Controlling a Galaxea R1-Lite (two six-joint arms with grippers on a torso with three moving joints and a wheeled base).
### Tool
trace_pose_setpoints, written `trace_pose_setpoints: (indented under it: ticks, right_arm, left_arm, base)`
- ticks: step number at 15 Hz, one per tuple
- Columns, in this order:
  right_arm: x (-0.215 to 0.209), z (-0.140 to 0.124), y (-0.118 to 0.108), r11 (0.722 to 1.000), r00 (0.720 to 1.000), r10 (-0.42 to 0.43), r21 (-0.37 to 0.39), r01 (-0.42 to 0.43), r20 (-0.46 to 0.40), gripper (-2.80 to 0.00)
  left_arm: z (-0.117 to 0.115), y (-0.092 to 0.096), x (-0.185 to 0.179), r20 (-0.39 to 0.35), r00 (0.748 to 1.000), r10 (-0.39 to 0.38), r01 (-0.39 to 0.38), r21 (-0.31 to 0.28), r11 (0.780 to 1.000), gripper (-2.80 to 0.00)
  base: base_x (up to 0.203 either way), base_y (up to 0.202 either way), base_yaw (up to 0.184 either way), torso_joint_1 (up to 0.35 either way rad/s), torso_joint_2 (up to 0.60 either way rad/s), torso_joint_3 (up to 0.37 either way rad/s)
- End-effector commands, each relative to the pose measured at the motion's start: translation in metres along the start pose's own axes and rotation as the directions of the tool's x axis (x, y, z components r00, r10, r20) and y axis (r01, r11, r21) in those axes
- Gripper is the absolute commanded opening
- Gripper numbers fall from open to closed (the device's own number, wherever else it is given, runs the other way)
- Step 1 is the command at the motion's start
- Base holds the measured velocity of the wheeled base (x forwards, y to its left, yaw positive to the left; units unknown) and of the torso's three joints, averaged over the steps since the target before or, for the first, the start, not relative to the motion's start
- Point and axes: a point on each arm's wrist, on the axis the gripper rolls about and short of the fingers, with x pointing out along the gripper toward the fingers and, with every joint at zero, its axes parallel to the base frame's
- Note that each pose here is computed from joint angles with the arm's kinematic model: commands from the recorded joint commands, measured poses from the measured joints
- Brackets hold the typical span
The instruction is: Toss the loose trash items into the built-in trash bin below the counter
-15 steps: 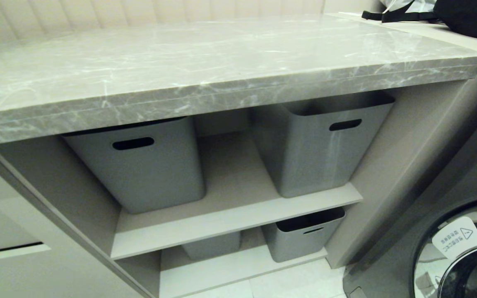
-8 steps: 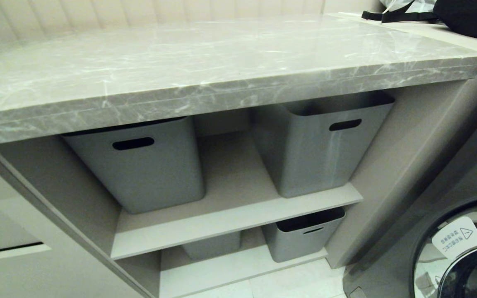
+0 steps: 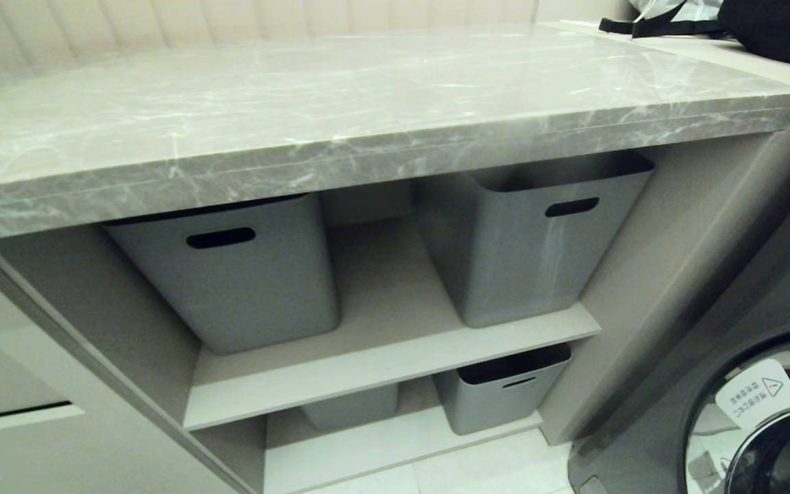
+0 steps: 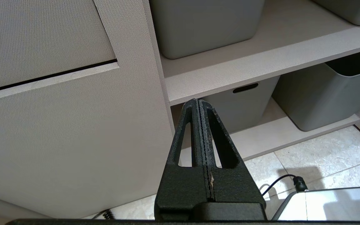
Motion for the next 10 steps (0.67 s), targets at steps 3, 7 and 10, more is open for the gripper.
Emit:
trace_pose_setpoints:
  ticks: [3, 7, 10]
  right_arm:
    - [0.0, 0.0, 0.0, 1.0, 1.0, -0.001, -0.001, 0.001, 0.0, -2.8]
    - [0.0, 0.0, 0.0, 1.0, 1.0, -0.001, -0.003, 0.001, 0.0, -2.8]
    - [0.0, 0.0, 0.0, 1.0, 1.0, -0.001, -0.001, 0.001, 0.0, -2.8]
  left_arm:
    - [0.0, 0.0, 0.0, 0.0, 1.0, -0.001, 0.001, 0.001, 1.0, -2.8]
    - [0.0001, 0.0, 0.0, 0.001, 1.0, -0.001, 0.001, 0.002, 1.0, -2.8]
    - [0.0, 0.0, 0.0, 0.0, 1.0, -0.001, 0.001, 0.002, 1.0, -2.8]
  base:
    - [0.0, 0.0, 0.0, 0.0, 0.0, 0.0]
    - [0.0, 0.0, 0.0, 0.0, 0.0, 0.0]
    - [0.0, 0.0, 0.0, 0.0, 0.0, 0.0]
